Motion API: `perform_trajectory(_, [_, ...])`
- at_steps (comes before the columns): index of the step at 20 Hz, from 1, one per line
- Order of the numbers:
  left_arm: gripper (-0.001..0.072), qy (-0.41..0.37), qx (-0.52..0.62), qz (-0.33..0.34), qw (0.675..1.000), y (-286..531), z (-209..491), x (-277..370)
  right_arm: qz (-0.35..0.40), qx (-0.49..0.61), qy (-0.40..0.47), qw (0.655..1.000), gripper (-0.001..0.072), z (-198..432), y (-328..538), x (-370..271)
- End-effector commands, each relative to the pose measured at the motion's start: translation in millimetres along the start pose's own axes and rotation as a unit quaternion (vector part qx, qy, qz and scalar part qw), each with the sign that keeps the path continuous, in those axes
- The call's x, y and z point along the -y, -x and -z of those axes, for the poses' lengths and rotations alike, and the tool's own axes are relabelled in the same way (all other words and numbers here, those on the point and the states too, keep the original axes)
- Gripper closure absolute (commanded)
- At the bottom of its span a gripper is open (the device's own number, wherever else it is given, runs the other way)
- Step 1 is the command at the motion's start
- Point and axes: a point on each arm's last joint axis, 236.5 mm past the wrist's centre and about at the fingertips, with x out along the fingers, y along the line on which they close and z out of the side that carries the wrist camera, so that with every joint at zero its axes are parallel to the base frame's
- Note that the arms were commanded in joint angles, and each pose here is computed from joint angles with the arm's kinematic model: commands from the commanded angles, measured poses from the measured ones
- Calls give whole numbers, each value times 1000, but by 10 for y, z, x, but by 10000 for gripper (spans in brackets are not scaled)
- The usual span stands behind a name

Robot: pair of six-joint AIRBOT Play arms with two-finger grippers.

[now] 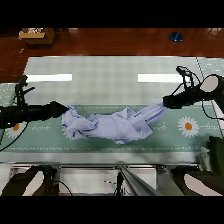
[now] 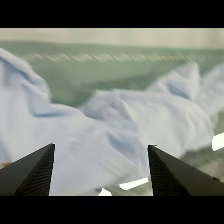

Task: Fold the shirts.

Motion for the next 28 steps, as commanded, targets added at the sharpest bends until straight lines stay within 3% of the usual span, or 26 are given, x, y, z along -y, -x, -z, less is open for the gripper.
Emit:
perform_trajectory(1, [37, -20, -60, 30, 998, -142, 301, 283, 2, 2, 1, 1000, 685, -9, -1, 11])
perform_trajectory(7, [36, -24, -158, 31, 987, -556, 744, 431, 3, 2, 1, 1000, 685, -9, -1, 12])
perform_trajectory(10, [36, -40, -163, 1, 986, -626, 737, 273, 3, 2, 2, 1000, 685, -8, -1, 12])
perform_trajectory(16, [34, -143, -119, -102, 977, -214, 256, 13, 3, 2, 4, 1000, 685, -10, -1, 13])
perform_trajectory(18, [-13, -147, -131, -102, 975, -243, 329, -8, 3, 2, 4, 1000, 685, -10, -1, 13])
perform_trajectory(22, [-13, -200, -226, -107, 947, -471, 878, -138, 3, 2, 3, 1000, 685, -10, -1, 12])
perform_trajectory(25, [10, -233, -206, -125, 942, -675, 800, -176, 3, 2, 3, 1000, 685, -11, -1, 12])
perform_trajectory(26, [249, -235, -199, -126, 943, -735, 763, -186, 3, 2, 3, 1000, 685, -9, -1, 12])
perform_trajectory(27, [559, -233, -195, -128, 944, -775, 734, -208, 3, 1, 3, 1000, 685, -5, -1, 11])
perform_trajectory(28, [679, -231, -195, -129, 944, -780, 720, -211, 2, 0, 3, 1000, 685, 0, -1, 11])
